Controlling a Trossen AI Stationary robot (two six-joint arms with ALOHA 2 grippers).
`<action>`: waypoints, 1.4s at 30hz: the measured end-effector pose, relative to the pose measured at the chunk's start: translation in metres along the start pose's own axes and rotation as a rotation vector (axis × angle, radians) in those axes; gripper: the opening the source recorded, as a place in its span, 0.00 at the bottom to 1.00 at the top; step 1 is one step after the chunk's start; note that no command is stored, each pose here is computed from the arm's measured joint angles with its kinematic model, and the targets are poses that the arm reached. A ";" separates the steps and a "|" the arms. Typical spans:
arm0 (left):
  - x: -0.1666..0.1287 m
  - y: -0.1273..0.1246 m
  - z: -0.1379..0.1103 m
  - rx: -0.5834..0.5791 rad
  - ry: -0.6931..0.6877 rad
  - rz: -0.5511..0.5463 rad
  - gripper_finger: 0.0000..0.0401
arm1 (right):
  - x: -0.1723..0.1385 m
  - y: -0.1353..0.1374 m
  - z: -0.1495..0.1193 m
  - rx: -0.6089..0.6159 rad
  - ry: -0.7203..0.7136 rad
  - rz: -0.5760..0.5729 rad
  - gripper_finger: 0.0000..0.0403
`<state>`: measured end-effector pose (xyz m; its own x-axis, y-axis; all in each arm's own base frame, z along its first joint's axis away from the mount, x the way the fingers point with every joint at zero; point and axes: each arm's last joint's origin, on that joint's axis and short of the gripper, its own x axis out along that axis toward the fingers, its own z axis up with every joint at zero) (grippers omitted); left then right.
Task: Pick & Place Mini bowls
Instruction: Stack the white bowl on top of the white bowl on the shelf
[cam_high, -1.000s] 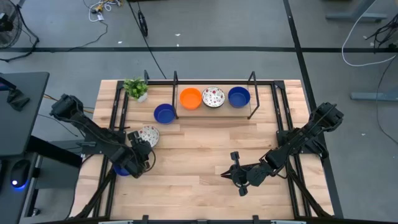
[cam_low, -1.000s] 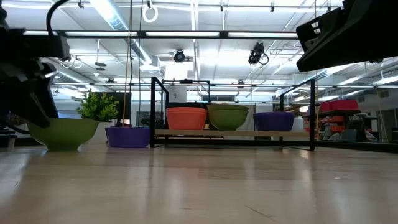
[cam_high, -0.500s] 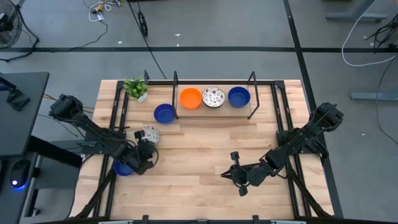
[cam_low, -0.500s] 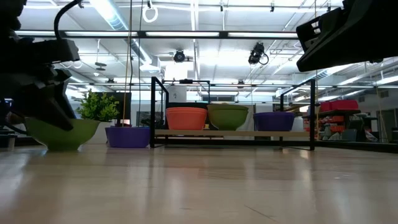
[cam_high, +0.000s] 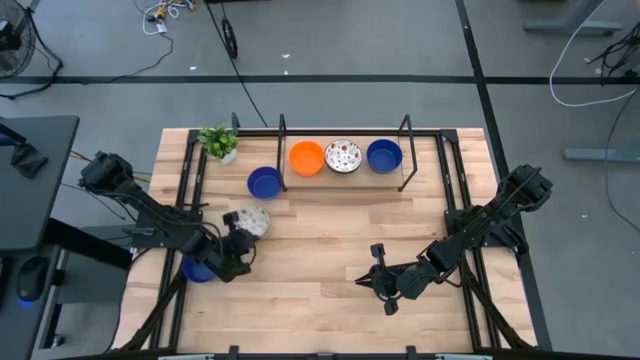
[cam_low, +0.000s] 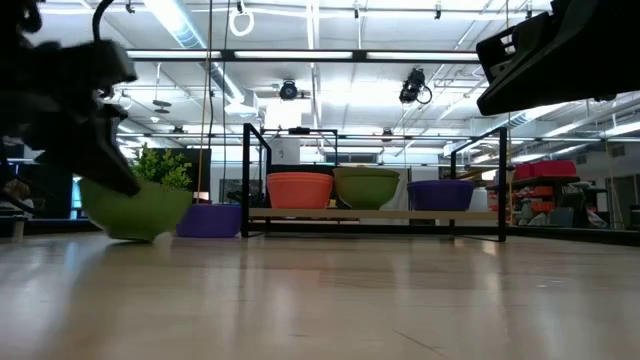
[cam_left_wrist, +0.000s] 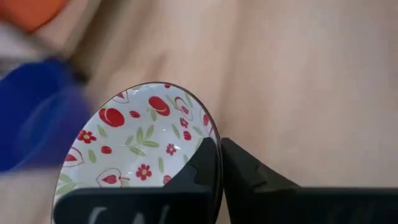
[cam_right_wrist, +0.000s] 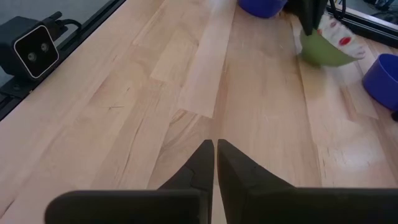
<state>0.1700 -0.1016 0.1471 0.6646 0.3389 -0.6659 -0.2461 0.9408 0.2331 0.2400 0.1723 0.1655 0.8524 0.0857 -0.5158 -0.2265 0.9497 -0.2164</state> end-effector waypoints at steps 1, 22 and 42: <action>0.000 -0.003 0.005 -0.008 -0.028 -0.045 0.03 | 0.000 0.000 0.000 -0.003 0.000 0.000 0.06; 0.060 -0.023 0.157 0.307 -0.527 -0.577 0.03 | -0.040 0.001 0.010 0.010 0.011 0.053 0.06; 0.125 0.084 0.272 0.437 -0.387 -0.141 0.03 | -0.078 0.014 -0.005 0.152 0.166 0.109 0.06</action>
<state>0.4241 0.0225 0.2760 0.8986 0.1116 -0.4245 0.1219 0.8656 0.4856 0.1675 0.1773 0.1987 0.7351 0.1512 -0.6609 -0.2283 0.9731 -0.0312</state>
